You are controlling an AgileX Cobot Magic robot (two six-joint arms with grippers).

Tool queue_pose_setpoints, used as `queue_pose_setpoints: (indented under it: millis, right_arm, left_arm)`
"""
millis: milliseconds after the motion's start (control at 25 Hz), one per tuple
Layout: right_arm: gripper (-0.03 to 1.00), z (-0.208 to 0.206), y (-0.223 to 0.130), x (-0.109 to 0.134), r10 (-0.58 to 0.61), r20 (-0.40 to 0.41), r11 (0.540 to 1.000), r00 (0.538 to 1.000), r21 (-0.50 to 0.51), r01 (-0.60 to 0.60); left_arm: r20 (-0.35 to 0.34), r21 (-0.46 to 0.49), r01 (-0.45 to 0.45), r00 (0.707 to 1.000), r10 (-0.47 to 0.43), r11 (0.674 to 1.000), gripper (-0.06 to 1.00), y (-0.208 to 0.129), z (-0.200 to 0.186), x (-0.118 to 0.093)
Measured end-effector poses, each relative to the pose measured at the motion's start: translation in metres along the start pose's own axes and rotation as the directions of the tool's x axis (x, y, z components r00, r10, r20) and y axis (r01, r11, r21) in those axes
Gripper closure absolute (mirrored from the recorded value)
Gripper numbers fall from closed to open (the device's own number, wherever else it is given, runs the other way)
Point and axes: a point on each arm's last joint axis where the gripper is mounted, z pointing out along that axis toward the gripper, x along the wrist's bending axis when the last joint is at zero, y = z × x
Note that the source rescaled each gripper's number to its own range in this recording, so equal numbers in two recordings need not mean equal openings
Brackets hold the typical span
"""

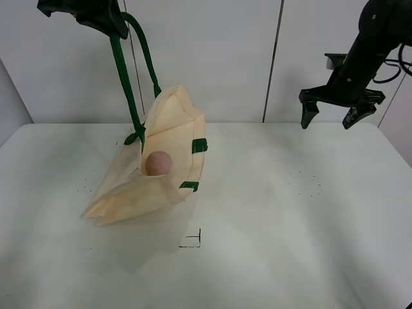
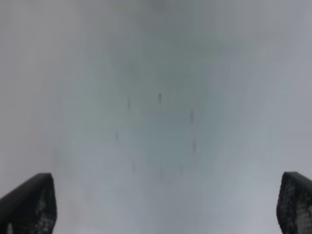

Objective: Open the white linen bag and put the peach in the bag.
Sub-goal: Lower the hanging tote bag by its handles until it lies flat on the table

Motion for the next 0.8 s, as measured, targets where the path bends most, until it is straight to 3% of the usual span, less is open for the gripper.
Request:
queue_pose_setpoints:
  millis: [280,320,520,600,800]
  right_arm:
    - [-0.03,-0.054,-0.107,0.004,0.003,0.0,0.998,1.0,0.057,-0.003]
    - [-0.03,-0.054,-0.107,0.004,0.003,0.0,0.998,1.0,0.057,-0.003]
    - [-0.03,-0.078,-0.204,0.005,0.007,0.0,0.999,1.0,0.051,-0.007]
    - [-0.03,-0.092,-0.26,0.006,0.003,0.0,1.0,1.0,-0.026,-0.003]
    - [-0.03,-0.111,-0.335,0.008,-0.013,0.003,0.964,1.0,-0.266,0.013]
  left_arm:
    - [0.0,0.0,0.0,1.0,0.0,1.0,0.94,0.0,0.0,0.0]
    - [0.0,0.0,0.0,1.0,0.0,1.0,0.94,0.0,0.0,0.0]
    - [0.0,0.0,0.0,1.0,0.0,1.0,0.94,0.0,0.0,0.0]
    - [0.0,0.0,0.0,1.0,0.0,1.0,0.94,0.0,0.0,0.0]
    - [0.0,0.0,0.0,1.0,0.0,1.0,0.94,0.0,0.0,0.0]
